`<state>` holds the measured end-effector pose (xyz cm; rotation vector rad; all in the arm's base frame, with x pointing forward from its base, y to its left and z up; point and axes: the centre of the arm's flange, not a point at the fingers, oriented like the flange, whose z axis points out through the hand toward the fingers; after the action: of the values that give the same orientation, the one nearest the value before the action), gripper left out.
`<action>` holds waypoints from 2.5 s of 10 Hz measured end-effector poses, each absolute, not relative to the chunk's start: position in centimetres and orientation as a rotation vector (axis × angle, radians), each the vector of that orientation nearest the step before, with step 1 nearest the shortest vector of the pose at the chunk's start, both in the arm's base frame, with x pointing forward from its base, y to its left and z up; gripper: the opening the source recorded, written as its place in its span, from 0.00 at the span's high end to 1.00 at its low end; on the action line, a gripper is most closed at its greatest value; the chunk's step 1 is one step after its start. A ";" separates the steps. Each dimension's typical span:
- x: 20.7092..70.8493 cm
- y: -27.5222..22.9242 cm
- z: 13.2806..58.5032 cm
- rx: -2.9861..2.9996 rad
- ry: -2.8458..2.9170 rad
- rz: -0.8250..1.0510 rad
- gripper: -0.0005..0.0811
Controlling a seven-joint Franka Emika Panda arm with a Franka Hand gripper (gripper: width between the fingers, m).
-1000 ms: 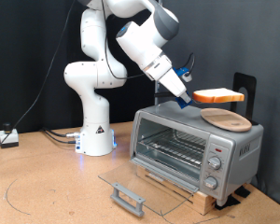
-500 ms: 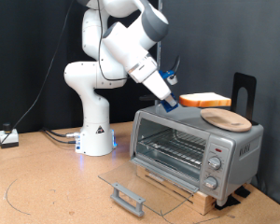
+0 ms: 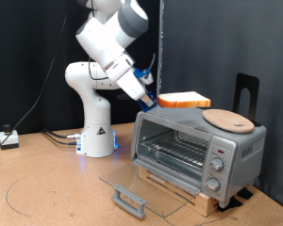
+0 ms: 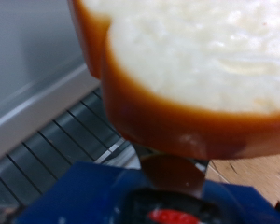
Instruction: Make a piece of toast with the oven
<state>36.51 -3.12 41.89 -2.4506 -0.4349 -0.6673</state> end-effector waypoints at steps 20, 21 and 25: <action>38.4 -18.0 35.4 -2.467 -0.952 -0.410 0.43; 38.3 -17.6 35.0 -2.447 -1.010 -0.410 0.43; 38.7 -13.4 32.0 -2.422 -1.316 -0.357 0.43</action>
<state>38.72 -13.44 32.03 -2.4217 -1.3157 -0.3573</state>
